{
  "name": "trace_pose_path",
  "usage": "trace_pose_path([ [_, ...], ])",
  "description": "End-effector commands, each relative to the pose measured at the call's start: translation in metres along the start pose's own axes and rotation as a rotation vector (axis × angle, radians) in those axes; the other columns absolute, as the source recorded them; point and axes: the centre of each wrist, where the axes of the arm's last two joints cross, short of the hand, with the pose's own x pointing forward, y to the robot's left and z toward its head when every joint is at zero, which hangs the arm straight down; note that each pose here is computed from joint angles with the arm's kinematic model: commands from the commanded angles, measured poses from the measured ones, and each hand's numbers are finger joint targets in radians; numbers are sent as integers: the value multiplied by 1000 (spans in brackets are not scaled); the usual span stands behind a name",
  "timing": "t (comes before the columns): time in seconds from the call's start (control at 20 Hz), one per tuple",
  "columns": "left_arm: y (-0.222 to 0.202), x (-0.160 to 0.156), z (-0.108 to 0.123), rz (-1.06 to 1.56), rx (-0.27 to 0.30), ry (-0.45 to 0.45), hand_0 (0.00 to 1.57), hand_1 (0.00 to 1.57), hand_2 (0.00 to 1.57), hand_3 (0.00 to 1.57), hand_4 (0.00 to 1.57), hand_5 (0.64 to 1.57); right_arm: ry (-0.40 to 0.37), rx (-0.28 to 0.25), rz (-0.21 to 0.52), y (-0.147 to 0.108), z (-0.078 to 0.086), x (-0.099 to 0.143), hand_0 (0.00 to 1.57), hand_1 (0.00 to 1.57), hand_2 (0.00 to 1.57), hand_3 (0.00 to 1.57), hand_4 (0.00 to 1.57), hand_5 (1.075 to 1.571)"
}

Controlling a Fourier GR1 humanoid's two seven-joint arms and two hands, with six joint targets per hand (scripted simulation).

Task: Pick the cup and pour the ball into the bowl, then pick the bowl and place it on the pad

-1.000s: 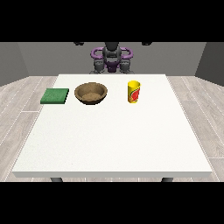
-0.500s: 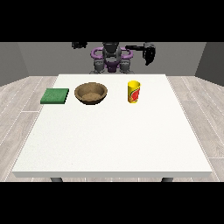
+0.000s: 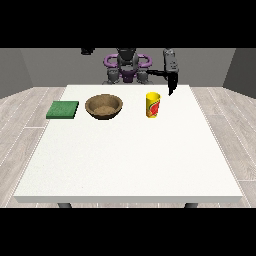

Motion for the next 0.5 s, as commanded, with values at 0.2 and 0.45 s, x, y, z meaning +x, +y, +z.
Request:
trace_pose_path([
  [0.2,26,-45,25,-3,33,26,0,0,0,0,0,1444,-6,0,-6,-43,12,7,0,0,0,0,0,1568],
  [0.45,0,-64,15,7,32,38,0,0,0,0,0,1427,-25,-23,-20,-35,15,5,0,0,0,0,0,1565],
])
